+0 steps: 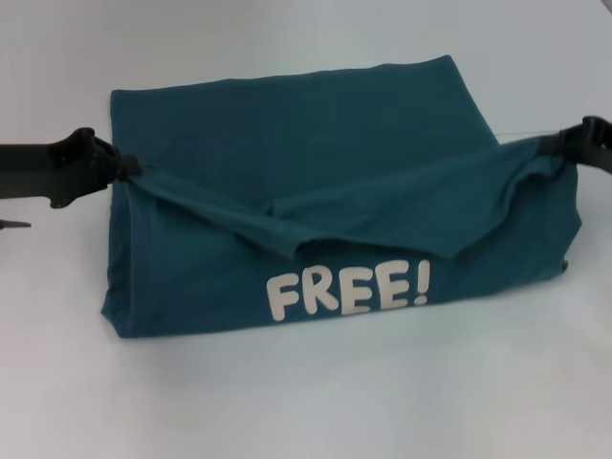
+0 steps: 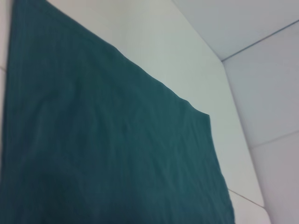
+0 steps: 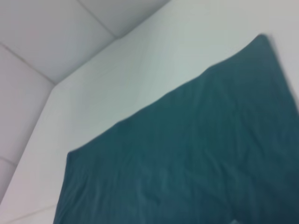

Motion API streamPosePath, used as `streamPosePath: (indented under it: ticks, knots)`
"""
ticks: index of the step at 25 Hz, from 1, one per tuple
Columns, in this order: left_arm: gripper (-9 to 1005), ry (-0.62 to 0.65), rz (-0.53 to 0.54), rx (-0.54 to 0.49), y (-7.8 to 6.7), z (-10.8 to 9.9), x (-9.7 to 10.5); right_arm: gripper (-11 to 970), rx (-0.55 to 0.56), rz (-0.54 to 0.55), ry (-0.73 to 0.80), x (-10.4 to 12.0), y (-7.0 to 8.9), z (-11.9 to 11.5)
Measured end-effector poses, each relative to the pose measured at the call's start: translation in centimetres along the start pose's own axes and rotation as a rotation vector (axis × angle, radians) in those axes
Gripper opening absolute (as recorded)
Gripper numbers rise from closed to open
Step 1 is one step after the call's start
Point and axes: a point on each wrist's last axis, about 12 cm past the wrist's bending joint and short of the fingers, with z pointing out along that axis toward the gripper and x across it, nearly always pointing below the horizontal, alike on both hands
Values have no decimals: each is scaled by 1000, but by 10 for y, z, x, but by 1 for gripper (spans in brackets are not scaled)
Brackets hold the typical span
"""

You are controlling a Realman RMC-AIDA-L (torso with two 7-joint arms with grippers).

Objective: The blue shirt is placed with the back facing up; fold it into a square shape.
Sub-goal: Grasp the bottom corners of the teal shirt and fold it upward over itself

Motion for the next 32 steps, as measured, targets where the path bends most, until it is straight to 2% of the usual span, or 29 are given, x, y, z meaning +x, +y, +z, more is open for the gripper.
streamPosePath:
  ticks: [8,17,21,28,32]
  knots:
    - [26,-47,30,-56,-5,7,-11,40,27,-22,-66,-14,8,12]
    - [26,-95,48,-77,-10,3,-24,40,20,-54,-118,-32,22,17]
    - [26,-105,67,-108,-9,8,-25,40,48,-68,-126,-31,24,28]
    - [26,-117,96,-142,-5,14,-23,41,115,-72,-146,-27,17,39]
    - [26,-117,109,-161,-4,19,-22,41,129,-91,-146,-26,20,47]
